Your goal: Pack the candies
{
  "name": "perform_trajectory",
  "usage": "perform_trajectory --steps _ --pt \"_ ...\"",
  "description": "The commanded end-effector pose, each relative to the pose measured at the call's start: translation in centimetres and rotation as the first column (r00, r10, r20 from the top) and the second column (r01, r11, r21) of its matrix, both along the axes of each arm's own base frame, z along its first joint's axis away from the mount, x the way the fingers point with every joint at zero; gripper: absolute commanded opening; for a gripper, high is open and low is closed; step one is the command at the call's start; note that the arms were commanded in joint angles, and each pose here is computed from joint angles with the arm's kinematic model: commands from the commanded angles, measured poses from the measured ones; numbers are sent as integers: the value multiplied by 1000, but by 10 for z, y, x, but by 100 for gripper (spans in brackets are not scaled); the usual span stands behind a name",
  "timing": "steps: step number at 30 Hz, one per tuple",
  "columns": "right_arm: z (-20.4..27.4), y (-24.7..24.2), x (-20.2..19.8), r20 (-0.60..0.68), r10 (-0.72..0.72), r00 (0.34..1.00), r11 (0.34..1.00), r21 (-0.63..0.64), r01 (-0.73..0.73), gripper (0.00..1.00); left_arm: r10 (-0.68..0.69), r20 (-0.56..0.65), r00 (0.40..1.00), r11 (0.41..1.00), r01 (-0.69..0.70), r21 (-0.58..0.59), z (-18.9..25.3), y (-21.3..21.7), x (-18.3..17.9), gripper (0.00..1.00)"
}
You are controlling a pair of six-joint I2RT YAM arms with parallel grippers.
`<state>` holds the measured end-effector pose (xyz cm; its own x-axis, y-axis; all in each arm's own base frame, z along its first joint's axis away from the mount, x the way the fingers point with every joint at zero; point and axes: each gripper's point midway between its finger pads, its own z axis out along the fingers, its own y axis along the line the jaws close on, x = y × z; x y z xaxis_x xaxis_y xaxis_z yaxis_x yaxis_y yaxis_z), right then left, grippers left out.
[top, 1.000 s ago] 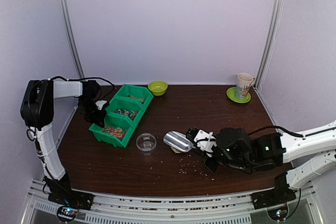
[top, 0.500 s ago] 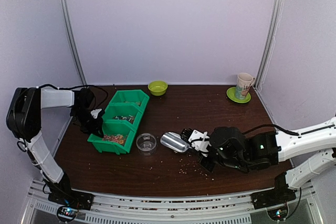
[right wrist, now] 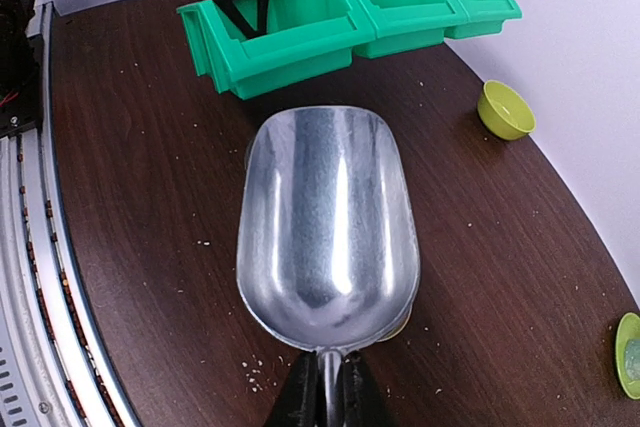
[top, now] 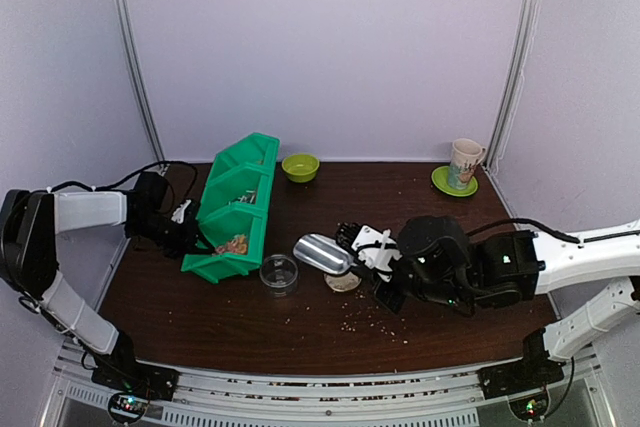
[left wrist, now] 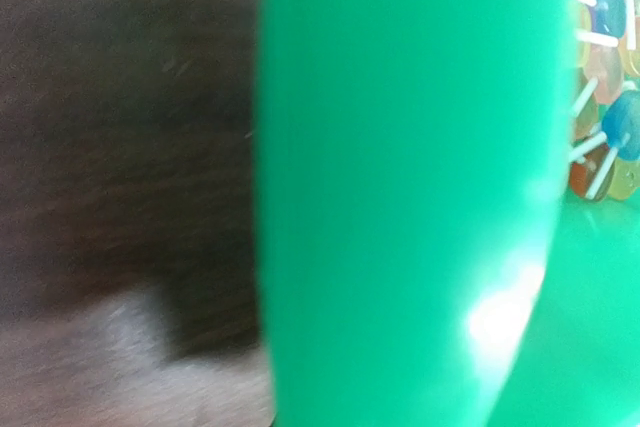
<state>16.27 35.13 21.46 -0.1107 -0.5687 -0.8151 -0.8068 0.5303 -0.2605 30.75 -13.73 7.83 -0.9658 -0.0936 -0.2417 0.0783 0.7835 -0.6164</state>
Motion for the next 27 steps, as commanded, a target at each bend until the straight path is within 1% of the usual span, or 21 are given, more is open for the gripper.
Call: perform_trajectory --steps 1,3,5,7,8,11,13,17,19,24,27 --pt "20 11 -2 13 28 1000 1000 10 -28 0 -47 314 948 964 126 -234 81 -33 30 0" --pt "24 14 -1 18 34 999 999 10 -34 0 -38 304 952 962 117 -245 81 -33 29 0" --pt "27 15 -1 21 37 999 999 6 -37 0 -28 280 960 973 90 -211 75 -28 28 0" --pt "30 15 -1 23 38 999 999 2 -38 0 -11 251 968 992 42 -117 65 -15 28 0" --pt "31 14 -1 26 38 999 999 -1 -38 0 10 236 972 999 0 -41 57 -3 30 0" --pt "33 12 0 33 30 999 1000 0 -30 0 32 213 977 994 -54 96 48 19 31 0" --pt "35 9 2 43 19 999 1000 -2 -19 0 65 203 977 978 -103 184 42 36 33 0" --pt "35 5 4 56 7 998 1000 -3 -7 0 107 195 975 954 -156 256 38 58 35 0" --pt "34 4 4 57 5 998 1000 -8 -4 0 121 184 975 925 -178 336 35 73 33 0" --pt "32 -4 9 76 -31 997 999 -26 33 0 134 128 983 876 -178 449 24 90 16 0" --pt "32 -13 17 97 -81 992 996 -40 86 0 134 98 986 832 -166 529 17 101 6 0"
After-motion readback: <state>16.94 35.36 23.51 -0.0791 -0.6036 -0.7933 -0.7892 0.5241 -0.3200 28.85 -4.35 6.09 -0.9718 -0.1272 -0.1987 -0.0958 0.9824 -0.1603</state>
